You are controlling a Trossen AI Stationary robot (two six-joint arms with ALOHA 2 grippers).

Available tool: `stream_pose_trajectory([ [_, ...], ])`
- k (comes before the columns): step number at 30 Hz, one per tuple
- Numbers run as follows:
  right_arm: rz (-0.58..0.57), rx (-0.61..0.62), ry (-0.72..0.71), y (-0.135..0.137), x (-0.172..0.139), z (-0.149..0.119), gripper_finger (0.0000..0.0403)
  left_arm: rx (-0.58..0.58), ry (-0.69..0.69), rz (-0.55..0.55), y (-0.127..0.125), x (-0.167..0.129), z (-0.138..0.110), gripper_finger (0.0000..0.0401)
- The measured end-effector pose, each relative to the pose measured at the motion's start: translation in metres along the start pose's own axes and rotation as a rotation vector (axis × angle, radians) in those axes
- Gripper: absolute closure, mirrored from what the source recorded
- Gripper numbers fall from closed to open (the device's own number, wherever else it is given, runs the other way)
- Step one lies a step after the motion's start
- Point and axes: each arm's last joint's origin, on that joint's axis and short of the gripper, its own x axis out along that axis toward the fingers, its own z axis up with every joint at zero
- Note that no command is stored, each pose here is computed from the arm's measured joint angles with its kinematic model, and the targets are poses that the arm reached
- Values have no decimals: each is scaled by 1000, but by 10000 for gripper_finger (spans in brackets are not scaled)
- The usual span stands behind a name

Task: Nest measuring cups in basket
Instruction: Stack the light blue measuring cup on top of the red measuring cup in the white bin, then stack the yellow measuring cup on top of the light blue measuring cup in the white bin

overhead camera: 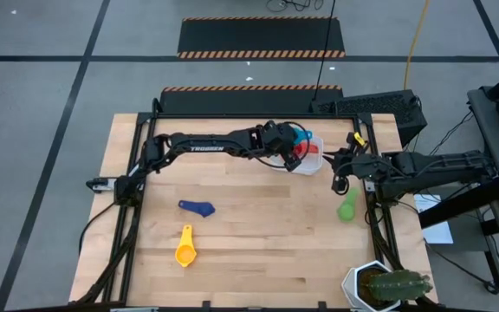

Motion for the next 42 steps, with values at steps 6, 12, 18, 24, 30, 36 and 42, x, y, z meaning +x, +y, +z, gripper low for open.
stream_pose_trajectory([
  [6,-2,20,-7,-1,-1,0,369,-5,-7,-4,-1,0,0,388],
  [12,-2,21,-7,-1,-1,0,369,-35,26,-30,-3,14,-10,387],
  [18,-1,20,-6,-1,-2,-1,369,-54,49,-22,-1,24,-18,370],
  [24,-1,18,-3,-1,-2,-1,369,-38,53,-25,-1,25,-19,353],
  [30,-1,18,-3,-1,-2,-1,369,-53,56,-34,-1,25,-19,293],
  [36,0,29,-3,-1,-2,-1,369,-63,49,-46,-1,20,-15,248],
  [42,6,48,-4,-1,-2,-1,369,10,-7,-109,-7,-16,8,243],
])
